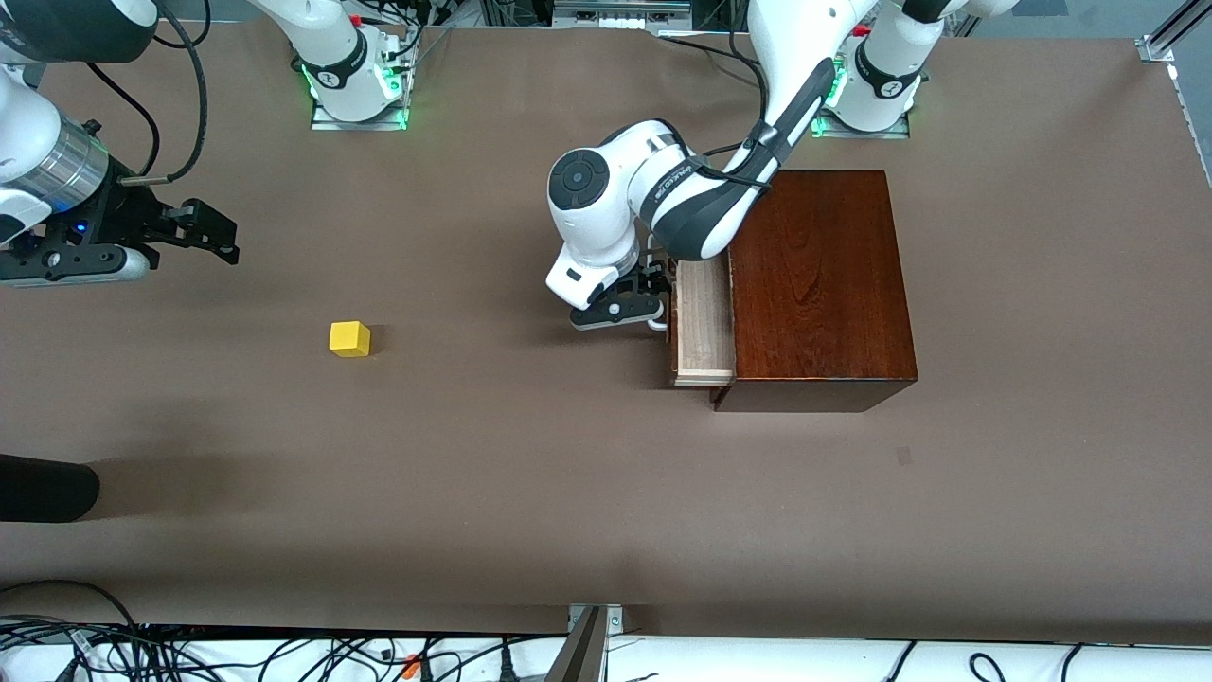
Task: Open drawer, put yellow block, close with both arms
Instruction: 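Pull the drawer handle outward from the box with the left gripper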
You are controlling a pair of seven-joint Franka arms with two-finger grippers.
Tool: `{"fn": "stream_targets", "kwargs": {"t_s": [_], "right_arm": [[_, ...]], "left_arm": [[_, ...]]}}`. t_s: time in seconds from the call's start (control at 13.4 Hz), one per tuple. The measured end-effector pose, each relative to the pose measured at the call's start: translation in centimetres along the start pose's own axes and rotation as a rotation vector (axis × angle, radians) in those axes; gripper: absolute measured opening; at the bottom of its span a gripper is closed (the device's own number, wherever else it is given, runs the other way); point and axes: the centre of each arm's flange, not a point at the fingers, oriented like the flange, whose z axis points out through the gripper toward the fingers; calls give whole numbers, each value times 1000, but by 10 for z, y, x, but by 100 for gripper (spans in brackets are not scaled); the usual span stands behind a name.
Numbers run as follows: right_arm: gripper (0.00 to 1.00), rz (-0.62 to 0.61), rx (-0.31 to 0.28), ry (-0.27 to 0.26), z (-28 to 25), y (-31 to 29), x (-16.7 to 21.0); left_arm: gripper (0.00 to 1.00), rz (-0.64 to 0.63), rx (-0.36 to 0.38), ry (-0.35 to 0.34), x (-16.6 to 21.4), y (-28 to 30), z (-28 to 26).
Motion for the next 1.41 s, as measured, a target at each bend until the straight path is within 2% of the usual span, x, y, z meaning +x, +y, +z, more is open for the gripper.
{"fn": "stream_targets", "kwargs": {"t_s": [0.82, 1.41], "right_arm": [[100, 0, 0, 1, 0, 0, 0], [100, 5, 0, 29, -1, 3, 5]], "left_arm": [[100, 6, -5, 9, -2, 6, -1], [100, 6, 0, -5, -6, 8, -8]]}}
